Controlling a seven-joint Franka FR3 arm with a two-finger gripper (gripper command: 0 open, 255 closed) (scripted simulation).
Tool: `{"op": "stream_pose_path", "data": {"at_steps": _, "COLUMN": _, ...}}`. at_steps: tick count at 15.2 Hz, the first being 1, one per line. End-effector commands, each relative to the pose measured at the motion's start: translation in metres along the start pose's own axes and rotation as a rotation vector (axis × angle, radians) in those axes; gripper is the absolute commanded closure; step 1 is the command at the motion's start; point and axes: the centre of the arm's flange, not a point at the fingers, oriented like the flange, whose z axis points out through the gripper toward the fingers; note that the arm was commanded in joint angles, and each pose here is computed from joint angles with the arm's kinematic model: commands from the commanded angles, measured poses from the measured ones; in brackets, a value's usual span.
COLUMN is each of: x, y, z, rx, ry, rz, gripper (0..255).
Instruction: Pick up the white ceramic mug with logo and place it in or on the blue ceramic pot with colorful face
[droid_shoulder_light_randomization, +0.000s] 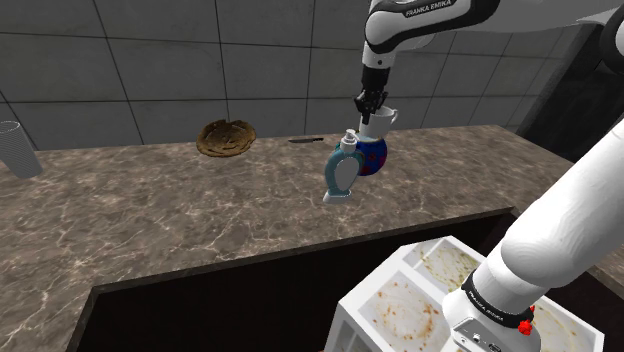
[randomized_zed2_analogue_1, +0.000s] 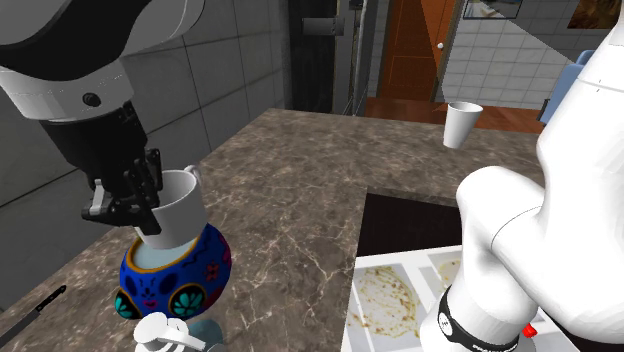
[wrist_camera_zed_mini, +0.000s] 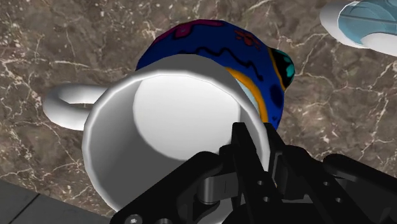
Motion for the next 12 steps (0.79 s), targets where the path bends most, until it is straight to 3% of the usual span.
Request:
{"op": "stream_pose_path", "data": {"at_steps": 1, "x": -0.0004, "y": 0.0004, "z": 0.0076, "rx": 0.0, "ry": 0.001, "rz": 0.0, "gripper": 255}}
{"op": "stream_pose_path", "data": {"at_steps": 8, "x": -0.0003, "y": 0.0004, "z": 0.0076, "rx": 0.0, "ry": 0.001, "rz": 0.0, "gripper": 255}}
{"op": "stream_pose_path", "data": {"at_steps": 9, "x": -0.0003, "y": 0.0004, "z": 0.0076, "rx": 0.0, "ry": 0.001, "rz": 0.0, "gripper": 0}}
{"op": "stream_pose_path", "data": {"at_steps": 12, "x": -0.0003, "y": 0.0004, "z": 0.0076, "rx": 0.0, "ry": 0.001, "rz": 0.0, "gripper": 0}}
